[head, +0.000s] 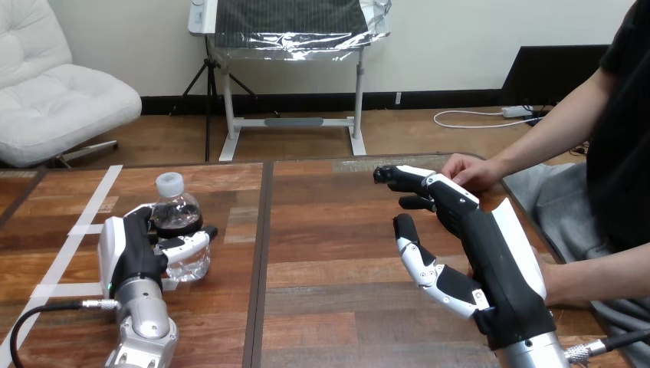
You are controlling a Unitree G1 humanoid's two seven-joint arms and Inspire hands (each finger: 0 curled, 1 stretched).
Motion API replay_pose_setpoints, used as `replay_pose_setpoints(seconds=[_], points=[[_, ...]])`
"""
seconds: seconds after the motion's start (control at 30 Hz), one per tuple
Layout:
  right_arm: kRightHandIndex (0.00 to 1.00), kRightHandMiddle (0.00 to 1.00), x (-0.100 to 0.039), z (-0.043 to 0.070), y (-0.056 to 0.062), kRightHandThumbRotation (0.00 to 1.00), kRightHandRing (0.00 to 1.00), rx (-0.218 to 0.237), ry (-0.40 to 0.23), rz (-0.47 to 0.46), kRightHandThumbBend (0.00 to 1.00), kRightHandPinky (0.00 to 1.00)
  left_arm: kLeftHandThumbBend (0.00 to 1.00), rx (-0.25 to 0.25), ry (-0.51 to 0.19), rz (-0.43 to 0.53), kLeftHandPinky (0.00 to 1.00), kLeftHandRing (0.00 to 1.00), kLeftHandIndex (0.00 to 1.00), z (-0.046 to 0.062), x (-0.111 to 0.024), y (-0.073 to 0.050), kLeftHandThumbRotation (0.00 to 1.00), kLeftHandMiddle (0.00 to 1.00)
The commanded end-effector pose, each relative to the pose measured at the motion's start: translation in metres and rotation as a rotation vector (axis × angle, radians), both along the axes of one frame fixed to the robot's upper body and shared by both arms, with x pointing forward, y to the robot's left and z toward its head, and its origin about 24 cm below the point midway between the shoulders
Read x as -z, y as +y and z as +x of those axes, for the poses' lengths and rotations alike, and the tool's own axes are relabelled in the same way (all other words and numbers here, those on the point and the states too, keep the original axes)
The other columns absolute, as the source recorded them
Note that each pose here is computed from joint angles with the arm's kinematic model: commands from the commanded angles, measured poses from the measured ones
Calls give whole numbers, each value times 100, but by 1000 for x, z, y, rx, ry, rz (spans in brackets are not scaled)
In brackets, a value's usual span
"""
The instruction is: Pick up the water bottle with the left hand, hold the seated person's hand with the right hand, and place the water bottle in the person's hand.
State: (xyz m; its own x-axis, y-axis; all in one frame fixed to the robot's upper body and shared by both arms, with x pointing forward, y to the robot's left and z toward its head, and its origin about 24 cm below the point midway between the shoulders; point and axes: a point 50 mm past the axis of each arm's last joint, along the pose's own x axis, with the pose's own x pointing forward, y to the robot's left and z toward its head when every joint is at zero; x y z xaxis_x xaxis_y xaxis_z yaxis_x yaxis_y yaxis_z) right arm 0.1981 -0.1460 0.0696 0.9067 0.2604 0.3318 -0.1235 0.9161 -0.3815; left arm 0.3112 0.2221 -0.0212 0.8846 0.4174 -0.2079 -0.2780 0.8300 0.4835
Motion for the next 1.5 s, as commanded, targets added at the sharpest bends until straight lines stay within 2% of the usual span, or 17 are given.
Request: replay_pose_setpoints(seconds=[0.0,0.83,1.47], points=[[74,82,-18,6,0,0,80,0,-95,17,15,74,65,30,-96,20,43,46,51,19,-23,-8,0,48],[74,81,-19,8,-3,0,79,-1,-107,28,15,71,66,19,-113,43,45,47,52,14,-19,-7,0,49],[74,80,-20,8,-2,0,80,-1,-97,36,15,72,66,16,-124,20,45,47,52,12,-17,-6,0,49]])
